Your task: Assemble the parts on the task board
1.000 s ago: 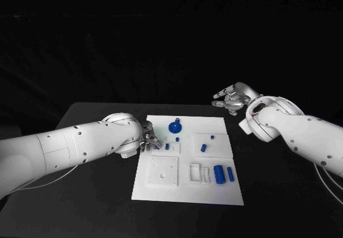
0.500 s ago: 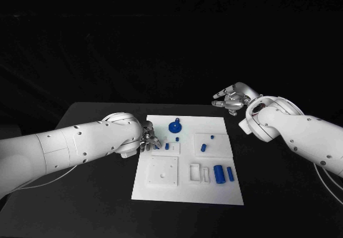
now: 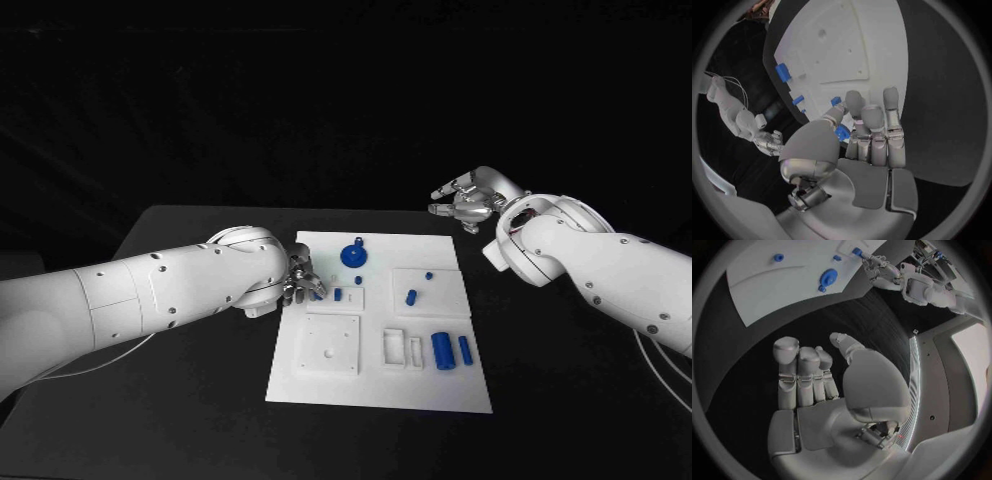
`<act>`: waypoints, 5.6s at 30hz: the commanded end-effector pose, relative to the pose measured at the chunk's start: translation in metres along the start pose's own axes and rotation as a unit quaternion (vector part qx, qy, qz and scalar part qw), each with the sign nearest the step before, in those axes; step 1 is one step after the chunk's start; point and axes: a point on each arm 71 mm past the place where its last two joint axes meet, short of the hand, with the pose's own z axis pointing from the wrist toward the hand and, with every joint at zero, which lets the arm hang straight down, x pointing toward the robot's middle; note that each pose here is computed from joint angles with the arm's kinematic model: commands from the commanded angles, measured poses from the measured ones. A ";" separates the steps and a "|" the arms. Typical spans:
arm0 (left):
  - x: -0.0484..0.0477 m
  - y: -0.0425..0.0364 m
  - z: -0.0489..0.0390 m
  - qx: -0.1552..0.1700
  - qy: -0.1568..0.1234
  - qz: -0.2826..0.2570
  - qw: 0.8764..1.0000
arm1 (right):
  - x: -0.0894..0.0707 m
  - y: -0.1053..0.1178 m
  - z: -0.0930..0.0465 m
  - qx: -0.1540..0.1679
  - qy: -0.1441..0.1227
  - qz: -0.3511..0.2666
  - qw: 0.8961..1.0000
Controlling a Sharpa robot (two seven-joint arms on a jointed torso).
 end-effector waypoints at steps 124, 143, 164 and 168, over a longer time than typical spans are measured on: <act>0.0074 0.0096 0.0086 -0.033 0.050 0.025 0.998 | 0.002 -0.006 0.000 0.004 0.005 -0.002 1.000; 0.0043 0.0135 0.0080 -0.028 0.037 0.016 0.999 | 0.003 -0.007 -0.001 0.004 0.006 -0.002 1.000; -0.0222 0.0209 -0.0197 0.041 0.008 -0.117 0.992 | 0.001 -0.013 -0.001 0.011 0.004 -0.002 1.000; -0.0315 0.0221 -0.0249 0.063 -0.011 -0.139 0.988 | 0.000 -0.015 -0.001 0.013 0.002 -0.001 1.000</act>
